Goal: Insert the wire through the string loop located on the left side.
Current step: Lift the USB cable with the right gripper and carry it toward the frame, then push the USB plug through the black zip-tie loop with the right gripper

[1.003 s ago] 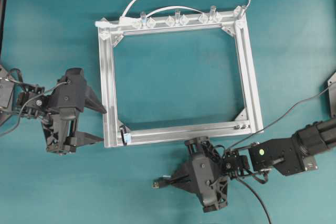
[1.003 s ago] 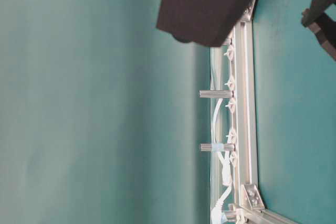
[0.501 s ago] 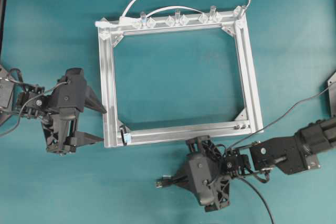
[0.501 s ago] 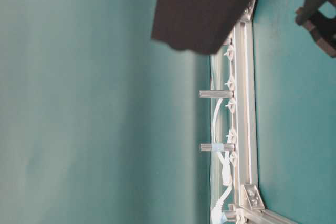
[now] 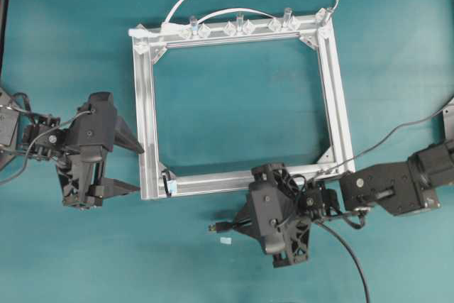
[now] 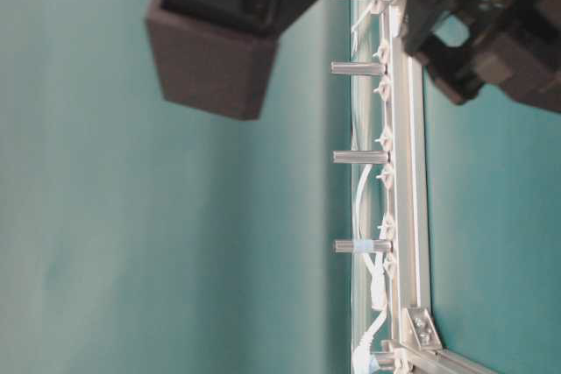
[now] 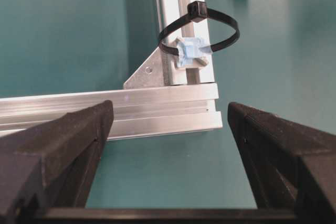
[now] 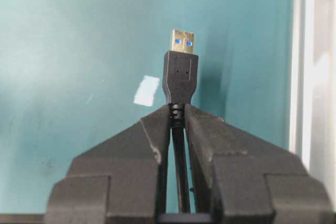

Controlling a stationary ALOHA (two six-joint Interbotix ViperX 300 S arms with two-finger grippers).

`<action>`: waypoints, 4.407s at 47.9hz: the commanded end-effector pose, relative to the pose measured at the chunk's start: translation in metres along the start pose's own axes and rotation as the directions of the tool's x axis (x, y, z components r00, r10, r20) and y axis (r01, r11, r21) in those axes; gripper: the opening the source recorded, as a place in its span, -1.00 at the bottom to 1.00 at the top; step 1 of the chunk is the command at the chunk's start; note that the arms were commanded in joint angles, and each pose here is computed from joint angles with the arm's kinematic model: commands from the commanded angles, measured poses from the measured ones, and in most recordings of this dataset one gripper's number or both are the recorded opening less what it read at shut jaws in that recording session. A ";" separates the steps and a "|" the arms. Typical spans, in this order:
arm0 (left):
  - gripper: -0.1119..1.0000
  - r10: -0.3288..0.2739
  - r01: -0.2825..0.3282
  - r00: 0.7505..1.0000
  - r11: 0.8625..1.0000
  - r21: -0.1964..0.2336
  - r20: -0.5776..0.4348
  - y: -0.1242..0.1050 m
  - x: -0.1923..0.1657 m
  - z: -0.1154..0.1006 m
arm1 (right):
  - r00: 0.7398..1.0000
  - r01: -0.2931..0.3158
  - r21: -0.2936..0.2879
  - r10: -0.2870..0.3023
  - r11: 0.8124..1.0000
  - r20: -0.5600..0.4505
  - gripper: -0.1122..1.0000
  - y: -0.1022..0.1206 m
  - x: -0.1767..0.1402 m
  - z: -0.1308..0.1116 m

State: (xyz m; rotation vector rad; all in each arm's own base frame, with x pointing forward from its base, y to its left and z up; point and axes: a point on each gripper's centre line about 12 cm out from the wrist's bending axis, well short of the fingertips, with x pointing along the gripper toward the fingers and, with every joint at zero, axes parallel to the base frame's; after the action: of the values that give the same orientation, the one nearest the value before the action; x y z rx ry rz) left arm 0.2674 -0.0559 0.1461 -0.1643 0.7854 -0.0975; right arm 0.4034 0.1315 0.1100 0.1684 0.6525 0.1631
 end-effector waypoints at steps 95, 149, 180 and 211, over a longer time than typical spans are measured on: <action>0.82 -0.016 0.016 0.999 1.000 0.003 0.032 -0.006 -0.001 0.011 | 0.994 0.088 -0.004 -0.087 0.996 0.071 -0.59 -0.057 -0.029 0.048; 0.82 -0.020 0.020 0.999 1.000 0.006 0.026 -0.007 -0.001 0.009 | 0.993 0.077 -0.046 -0.072 0.996 0.089 -0.59 -0.052 -0.004 0.074; 0.82 -0.026 0.025 0.999 1.000 0.009 0.026 -0.010 -0.001 0.010 | 0.990 0.091 -0.037 -0.086 0.995 0.112 -0.59 -0.062 0.018 0.094; 0.82 -0.024 0.024 1.000 1.000 0.009 0.020 -0.009 -0.001 0.008 | 0.987 0.087 -0.037 -0.082 0.995 0.135 -0.59 -0.061 0.036 0.106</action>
State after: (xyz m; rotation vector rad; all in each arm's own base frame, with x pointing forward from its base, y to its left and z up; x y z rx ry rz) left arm 0.2681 -0.0621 0.1479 -0.1566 0.7828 -0.1186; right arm 0.4944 0.0672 0.1386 0.1101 0.5768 0.0771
